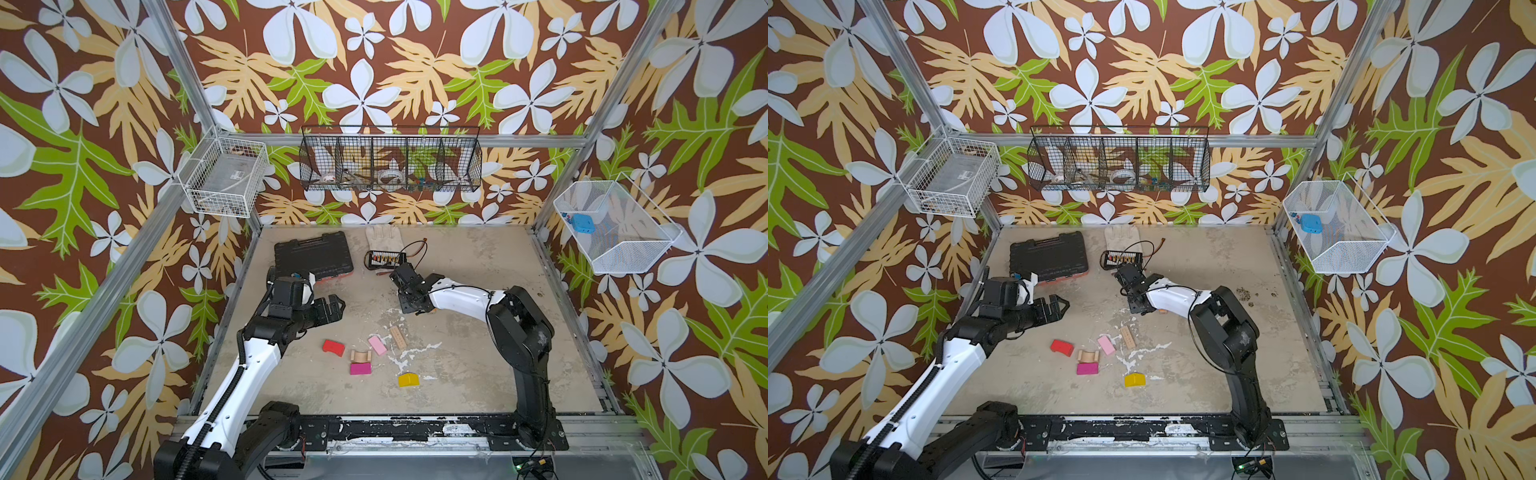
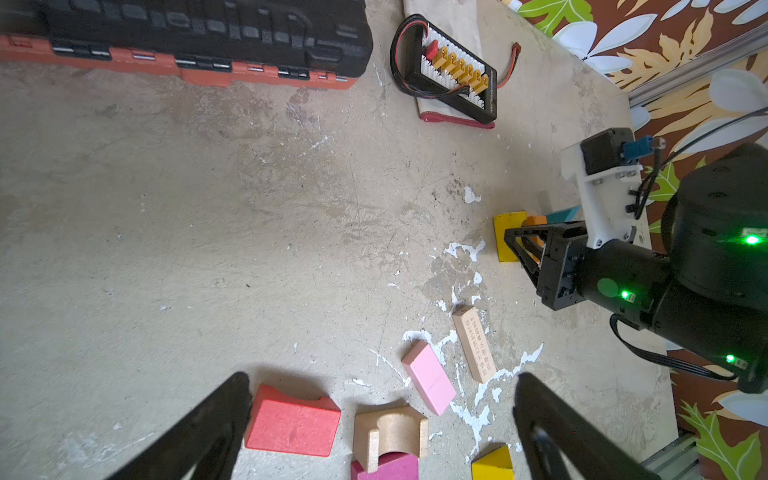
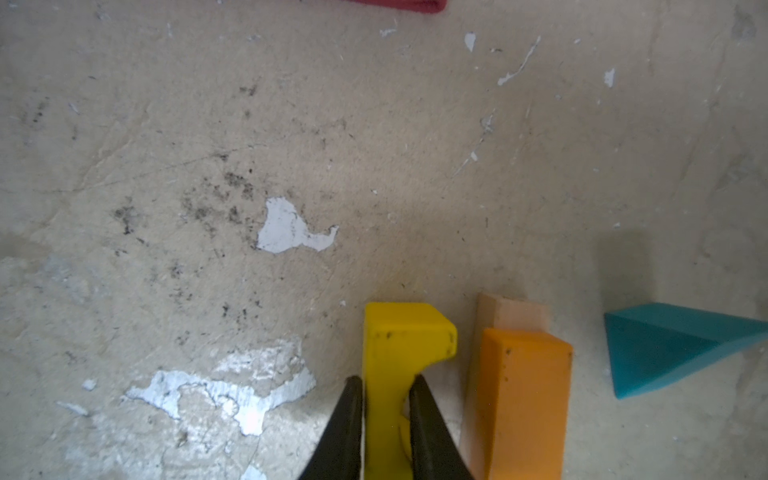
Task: Build the wood block tower
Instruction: 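Lower the yellow arch beside the orange bar and open the right gripper, then move the right gripper back to the pile over the pink bar, then grasp the pink bar block with the right gripper and lift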
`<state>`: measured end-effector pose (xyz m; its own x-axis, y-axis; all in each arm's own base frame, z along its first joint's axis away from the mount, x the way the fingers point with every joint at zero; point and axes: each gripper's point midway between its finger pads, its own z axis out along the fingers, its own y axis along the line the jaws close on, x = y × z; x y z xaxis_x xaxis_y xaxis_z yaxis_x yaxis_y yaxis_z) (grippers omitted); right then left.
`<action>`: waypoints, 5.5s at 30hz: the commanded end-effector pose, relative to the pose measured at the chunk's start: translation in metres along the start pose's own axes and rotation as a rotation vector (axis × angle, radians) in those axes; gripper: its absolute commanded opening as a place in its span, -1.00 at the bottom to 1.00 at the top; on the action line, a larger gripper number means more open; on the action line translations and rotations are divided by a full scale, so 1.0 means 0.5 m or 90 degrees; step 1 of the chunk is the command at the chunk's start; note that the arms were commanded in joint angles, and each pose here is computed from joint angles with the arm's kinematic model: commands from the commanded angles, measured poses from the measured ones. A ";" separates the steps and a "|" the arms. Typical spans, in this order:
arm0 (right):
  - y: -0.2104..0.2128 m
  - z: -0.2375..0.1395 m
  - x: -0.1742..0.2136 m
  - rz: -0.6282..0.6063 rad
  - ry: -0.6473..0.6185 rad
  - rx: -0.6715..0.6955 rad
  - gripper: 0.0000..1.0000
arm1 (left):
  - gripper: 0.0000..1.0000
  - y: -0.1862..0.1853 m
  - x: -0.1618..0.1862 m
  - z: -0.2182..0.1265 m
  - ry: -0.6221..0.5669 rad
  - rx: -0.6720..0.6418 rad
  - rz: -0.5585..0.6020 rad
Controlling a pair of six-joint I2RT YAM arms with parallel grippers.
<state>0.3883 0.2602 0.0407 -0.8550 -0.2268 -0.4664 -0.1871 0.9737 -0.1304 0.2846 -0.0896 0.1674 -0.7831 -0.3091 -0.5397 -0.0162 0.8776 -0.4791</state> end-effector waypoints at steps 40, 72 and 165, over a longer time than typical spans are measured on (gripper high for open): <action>-0.079 -0.006 0.012 0.010 0.000 0.049 0.74 | 1.00 -0.004 -0.002 -0.001 -0.004 0.009 0.002; -0.085 -0.004 -0.021 0.022 -0.022 0.075 0.61 | 1.00 -0.004 -0.001 0.000 -0.003 0.008 0.002; 0.286 -0.110 0.214 -0.275 0.041 -0.192 0.11 | 1.00 0.033 -0.022 -0.004 -0.019 -0.059 -0.013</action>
<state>0.2448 0.3787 0.0222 -0.6932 -0.6094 -0.3849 -0.6515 0.7581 -0.0271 0.2908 -0.0719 0.1638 -0.7675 -0.3323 -0.5482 -0.0876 0.9015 -0.4239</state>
